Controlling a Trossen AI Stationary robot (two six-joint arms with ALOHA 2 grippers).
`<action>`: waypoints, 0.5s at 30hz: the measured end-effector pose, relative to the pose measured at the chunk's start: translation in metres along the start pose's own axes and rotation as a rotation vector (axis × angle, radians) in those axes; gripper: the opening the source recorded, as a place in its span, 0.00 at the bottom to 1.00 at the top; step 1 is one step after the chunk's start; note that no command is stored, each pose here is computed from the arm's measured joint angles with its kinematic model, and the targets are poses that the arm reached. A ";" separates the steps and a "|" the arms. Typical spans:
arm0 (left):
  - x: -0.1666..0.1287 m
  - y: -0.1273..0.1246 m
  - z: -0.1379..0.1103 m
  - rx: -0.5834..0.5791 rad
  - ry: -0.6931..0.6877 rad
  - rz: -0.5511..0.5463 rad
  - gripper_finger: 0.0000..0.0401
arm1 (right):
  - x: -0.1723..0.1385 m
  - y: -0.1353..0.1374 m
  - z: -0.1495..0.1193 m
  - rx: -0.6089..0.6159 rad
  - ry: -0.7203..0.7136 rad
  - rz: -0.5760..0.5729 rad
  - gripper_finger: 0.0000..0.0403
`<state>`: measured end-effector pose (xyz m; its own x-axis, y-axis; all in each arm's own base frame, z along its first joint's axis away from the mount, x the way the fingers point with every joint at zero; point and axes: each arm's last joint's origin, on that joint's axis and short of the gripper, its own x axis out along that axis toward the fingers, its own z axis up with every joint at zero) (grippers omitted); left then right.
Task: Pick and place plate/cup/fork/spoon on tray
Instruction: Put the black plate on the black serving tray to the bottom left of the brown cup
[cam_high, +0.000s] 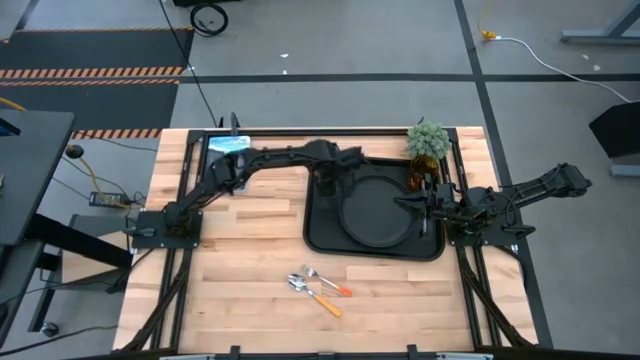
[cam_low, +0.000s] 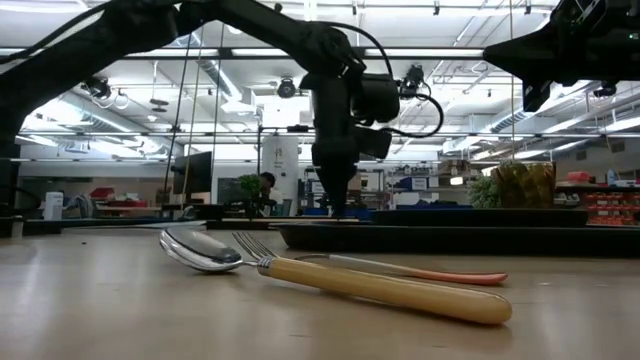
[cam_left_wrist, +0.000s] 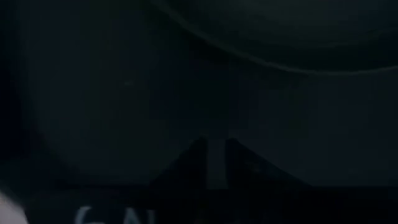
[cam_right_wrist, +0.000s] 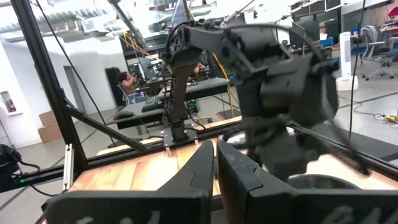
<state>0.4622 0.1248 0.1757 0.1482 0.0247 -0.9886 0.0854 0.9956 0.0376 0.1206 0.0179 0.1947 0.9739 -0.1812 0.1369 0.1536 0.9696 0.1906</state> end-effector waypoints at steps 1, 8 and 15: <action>0.004 -0.005 0.001 0.011 0.001 -0.002 0.15 | 0.000 0.000 0.000 0.000 0.000 0.000 0.07; 0.016 -0.042 0.013 0.118 -0.040 -0.001 0.13 | 0.000 0.000 0.000 0.000 0.000 0.000 0.07; 0.013 -0.071 0.035 0.187 -0.188 0.043 0.13 | 0.000 0.000 0.000 0.000 0.000 0.000 0.07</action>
<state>0.4928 0.0510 0.1650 0.3344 0.0323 -0.9419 0.2529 0.9597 0.1227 0.1206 0.0179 0.1947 0.9739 -0.1812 0.1369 0.1536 0.9695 0.1908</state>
